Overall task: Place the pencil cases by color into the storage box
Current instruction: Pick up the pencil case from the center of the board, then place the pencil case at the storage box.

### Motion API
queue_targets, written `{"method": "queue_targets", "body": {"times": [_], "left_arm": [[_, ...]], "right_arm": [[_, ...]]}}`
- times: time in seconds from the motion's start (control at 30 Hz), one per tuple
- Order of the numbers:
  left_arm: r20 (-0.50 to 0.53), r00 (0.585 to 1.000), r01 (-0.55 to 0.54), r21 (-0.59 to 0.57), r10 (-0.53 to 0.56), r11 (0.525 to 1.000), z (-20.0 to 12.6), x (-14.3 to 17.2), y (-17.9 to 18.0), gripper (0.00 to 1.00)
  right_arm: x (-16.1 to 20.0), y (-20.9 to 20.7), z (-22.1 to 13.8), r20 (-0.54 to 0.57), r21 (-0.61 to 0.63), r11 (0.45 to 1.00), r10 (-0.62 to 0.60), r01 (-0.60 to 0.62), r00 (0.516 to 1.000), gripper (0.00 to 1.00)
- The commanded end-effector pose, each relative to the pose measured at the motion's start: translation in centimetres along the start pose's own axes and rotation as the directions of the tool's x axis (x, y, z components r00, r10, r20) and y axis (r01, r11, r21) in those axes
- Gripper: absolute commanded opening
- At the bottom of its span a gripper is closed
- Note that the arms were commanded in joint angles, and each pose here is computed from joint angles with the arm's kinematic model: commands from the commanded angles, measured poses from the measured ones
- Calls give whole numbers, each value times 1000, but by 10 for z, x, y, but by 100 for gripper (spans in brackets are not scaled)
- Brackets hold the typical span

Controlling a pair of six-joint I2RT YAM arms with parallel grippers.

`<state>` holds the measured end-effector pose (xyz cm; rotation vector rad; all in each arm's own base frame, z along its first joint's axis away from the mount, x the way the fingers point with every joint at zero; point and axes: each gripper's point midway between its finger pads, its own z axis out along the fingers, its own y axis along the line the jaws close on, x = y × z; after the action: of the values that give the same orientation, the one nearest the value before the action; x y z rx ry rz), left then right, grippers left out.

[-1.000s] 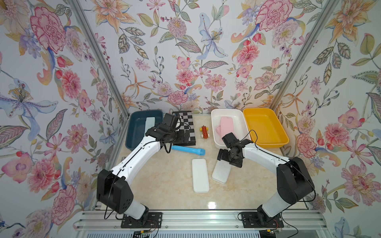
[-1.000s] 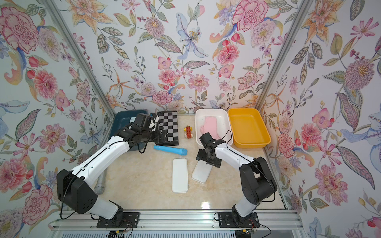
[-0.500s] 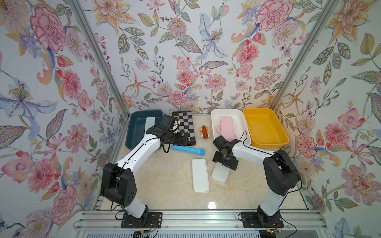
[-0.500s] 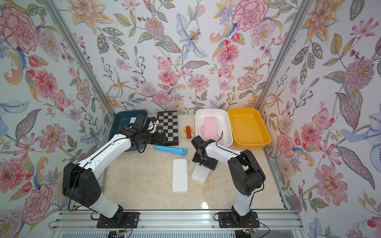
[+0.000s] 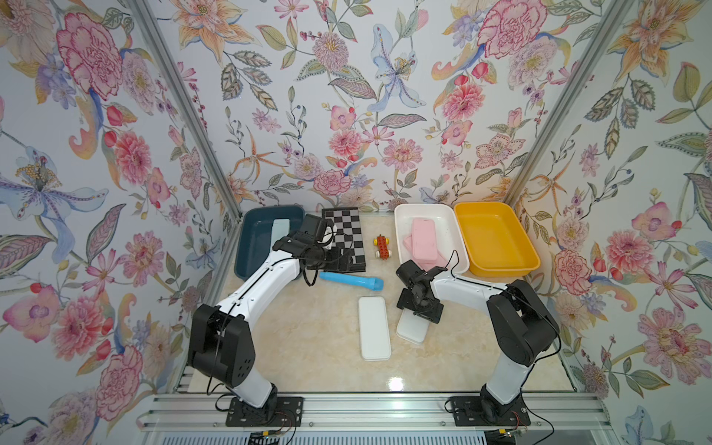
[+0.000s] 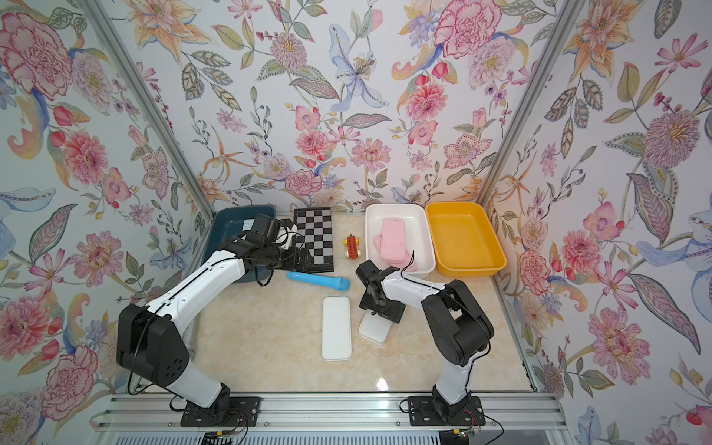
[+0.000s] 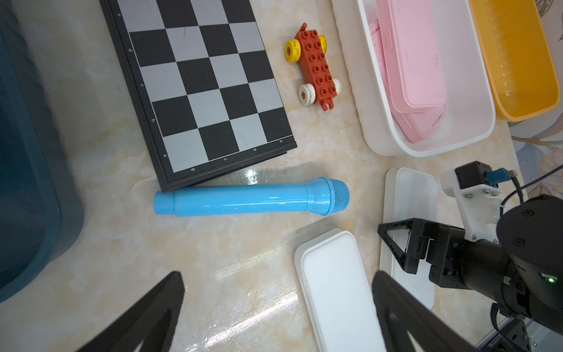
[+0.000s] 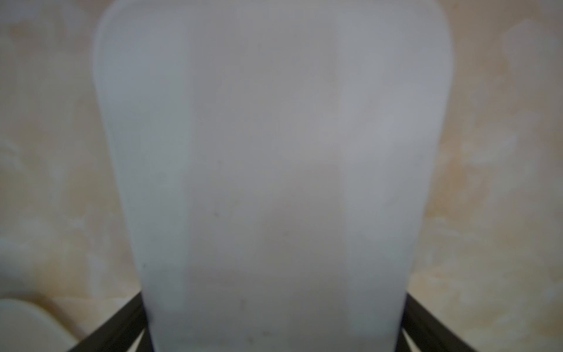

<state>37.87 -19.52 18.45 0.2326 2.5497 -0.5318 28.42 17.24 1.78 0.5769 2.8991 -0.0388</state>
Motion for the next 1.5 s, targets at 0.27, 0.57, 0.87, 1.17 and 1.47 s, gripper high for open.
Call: {"method": "queue_targets", "body": {"times": [0.27, 0.57, 0.87, 1.17, 1.47], "left_arm": [[-43, 999, 29, 9, -29, 1000, 12, 7, 9, 98], [-40, 999, 32, 18, -32, 999, 9, 7, 8, 98], [-39, 998, 43, 26, -42, 999, 8, 6, 10, 98], [-68, 996, 57, 42, -54, 998, 16, 11, 10, 98], [-86, 994, 75, 35, -72, 997, 22, 12, 19, 98]], "right_arm": [[-24, -19, -81, 145, 3, 999, -46, 46, 988, 87], [-111, -57, -144, 283, -32, 998, 53, -45, 958, 87], [-205, -89, -150, 363, -78, 974, 227, -214, 904, 87], [-279, -95, -126, 429, -110, 951, 308, -290, 849, 88], [-342, -129, -111, 404, -95, 944, 326, -315, 855, 90]]}}
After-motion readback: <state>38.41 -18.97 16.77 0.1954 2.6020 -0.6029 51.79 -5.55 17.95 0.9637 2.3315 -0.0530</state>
